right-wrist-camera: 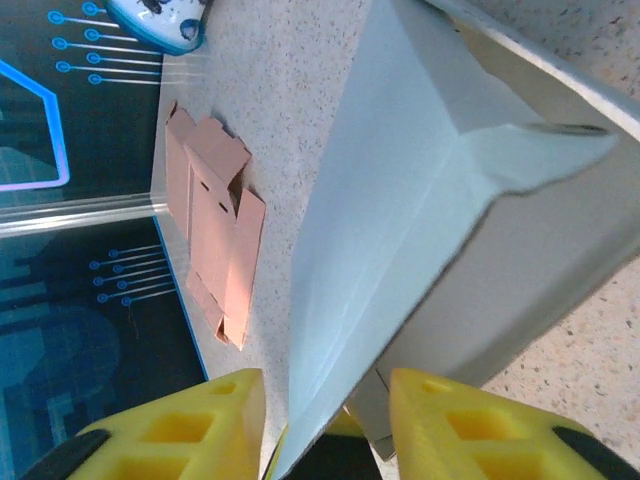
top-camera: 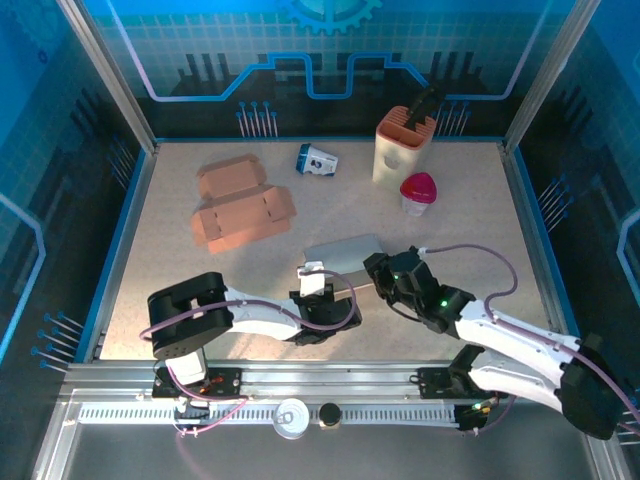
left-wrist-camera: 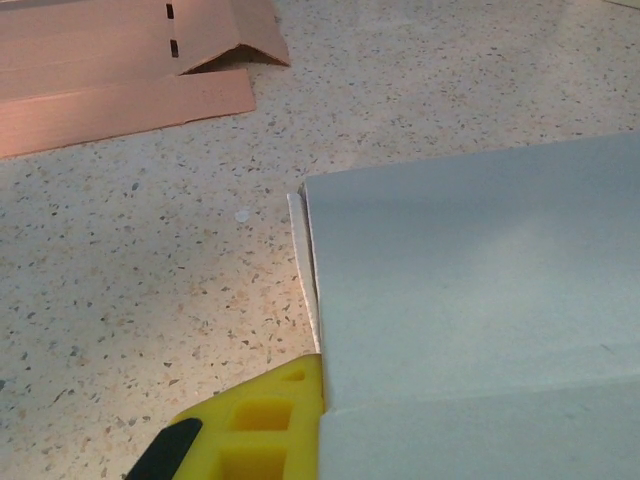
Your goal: Fold the paper box
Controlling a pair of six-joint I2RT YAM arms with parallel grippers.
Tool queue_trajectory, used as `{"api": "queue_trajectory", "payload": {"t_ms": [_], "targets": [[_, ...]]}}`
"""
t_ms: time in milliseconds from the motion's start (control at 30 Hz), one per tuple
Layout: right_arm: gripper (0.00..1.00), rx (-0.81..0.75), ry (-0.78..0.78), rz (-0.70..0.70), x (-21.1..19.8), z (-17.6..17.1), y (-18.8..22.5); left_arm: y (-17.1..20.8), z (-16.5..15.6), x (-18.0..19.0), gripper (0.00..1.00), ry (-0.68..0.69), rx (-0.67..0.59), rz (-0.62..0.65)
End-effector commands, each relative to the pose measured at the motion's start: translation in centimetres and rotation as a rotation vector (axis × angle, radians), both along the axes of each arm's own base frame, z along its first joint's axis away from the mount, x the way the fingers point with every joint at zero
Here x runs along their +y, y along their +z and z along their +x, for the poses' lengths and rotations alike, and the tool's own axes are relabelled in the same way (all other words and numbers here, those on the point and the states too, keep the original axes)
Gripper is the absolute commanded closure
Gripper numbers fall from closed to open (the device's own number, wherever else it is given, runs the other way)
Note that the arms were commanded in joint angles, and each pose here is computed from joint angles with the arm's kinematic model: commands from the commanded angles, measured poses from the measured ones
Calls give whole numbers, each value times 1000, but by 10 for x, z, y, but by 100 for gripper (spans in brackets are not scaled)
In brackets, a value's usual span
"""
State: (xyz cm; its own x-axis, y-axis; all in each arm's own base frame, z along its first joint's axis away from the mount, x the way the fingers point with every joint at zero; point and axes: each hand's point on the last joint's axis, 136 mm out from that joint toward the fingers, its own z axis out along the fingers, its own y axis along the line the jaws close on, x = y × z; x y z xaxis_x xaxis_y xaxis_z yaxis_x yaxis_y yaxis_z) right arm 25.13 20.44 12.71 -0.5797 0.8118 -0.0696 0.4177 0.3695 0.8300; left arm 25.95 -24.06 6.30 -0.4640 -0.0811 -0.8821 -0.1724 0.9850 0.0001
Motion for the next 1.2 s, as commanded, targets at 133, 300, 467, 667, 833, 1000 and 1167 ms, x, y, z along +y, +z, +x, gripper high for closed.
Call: {"api": "queue_trajectory", "payload": {"t_ms": [133, 300, 467, 667, 833, 1000, 1167], "targets": [[75, 28, 9, 114, 18, 10, -5, -17, -7, 2, 100, -27, 80, 60], [91, 31, -13, 103, 12, 14, -15, -19, -7, 1, 100, -29, 83, 66], [100, 81, -25, 88, 6, 9, -32, -14, -10, -2, 84, -52, 93, 19], [100, 113, -47, 69, -1, 4, -49, 4, -29, -7, 47, -110, 144, -79], [100, 126, -56, 58, -5, 2, -58, 6, -48, -21, 41, -206, 259, -192], [100, 136, -45, 50, -3, 0, -64, 27, -55, -7, 37, -183, 332, -325], [100, 127, -49, 35, -6, 0, -65, 41, -32, -2, 38, -213, 420, -587]]}}
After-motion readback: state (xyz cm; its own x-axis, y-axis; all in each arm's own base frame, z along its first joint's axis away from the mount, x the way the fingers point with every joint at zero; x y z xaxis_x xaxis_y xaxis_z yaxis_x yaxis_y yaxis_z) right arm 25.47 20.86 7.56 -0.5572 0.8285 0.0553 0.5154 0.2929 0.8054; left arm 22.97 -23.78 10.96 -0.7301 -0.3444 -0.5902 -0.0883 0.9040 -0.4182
